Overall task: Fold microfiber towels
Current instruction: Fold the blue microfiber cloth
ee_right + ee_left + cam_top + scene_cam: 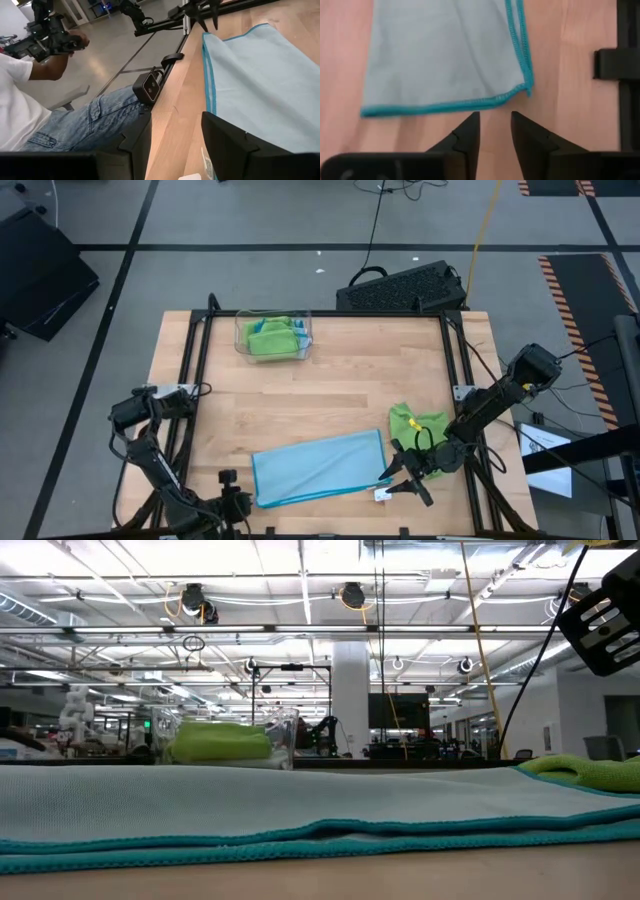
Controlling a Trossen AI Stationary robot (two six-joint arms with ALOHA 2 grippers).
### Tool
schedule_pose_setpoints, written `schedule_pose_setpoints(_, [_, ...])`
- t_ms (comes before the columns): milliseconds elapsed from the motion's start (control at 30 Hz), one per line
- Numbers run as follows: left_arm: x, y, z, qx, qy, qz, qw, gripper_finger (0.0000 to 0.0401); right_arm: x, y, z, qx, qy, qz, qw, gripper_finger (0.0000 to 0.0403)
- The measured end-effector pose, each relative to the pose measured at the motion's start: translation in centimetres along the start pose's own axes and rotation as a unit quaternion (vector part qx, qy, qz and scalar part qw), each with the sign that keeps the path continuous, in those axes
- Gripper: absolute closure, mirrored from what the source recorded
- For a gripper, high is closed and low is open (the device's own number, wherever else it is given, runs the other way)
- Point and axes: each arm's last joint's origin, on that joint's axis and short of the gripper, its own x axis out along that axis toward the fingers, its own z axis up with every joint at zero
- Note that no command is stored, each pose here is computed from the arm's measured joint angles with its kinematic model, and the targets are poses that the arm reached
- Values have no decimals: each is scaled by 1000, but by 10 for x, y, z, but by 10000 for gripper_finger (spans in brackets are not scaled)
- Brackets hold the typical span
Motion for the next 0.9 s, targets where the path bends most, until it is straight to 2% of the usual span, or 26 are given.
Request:
schedule_pose_setpoints(167, [-6, -9, -7, -89, -9, -32, 995, 271, 0, 0, 0, 0, 0, 0, 1000, 239])
schedule_pose_setpoints(267, [-11, -19, -10, -109, -60, -61, 990, 279, 0, 0, 0, 0, 0, 0, 1000, 239])
schedule_pose_setpoints(333, [-8, -26, -12, -101, -98, -64, 988, 289, 0, 0, 0, 0, 0, 0, 1000, 239])
schedule_pose_setpoints(400, [2, -29, -15, -77, -109, -53, 990, 299, 0, 0, 0, 0, 0, 0, 1000, 239])
schedule_pose_setpoints(633, [32, -28, -21, -46, -88, -5, 995, 308, 0, 0, 0, 0, 0, 0, 1000, 239])
schedule_pose_setpoints(900, [31, -28, -22, -50, -84, -7, 995, 308, 0, 0, 0, 0, 0, 0, 1000, 239])
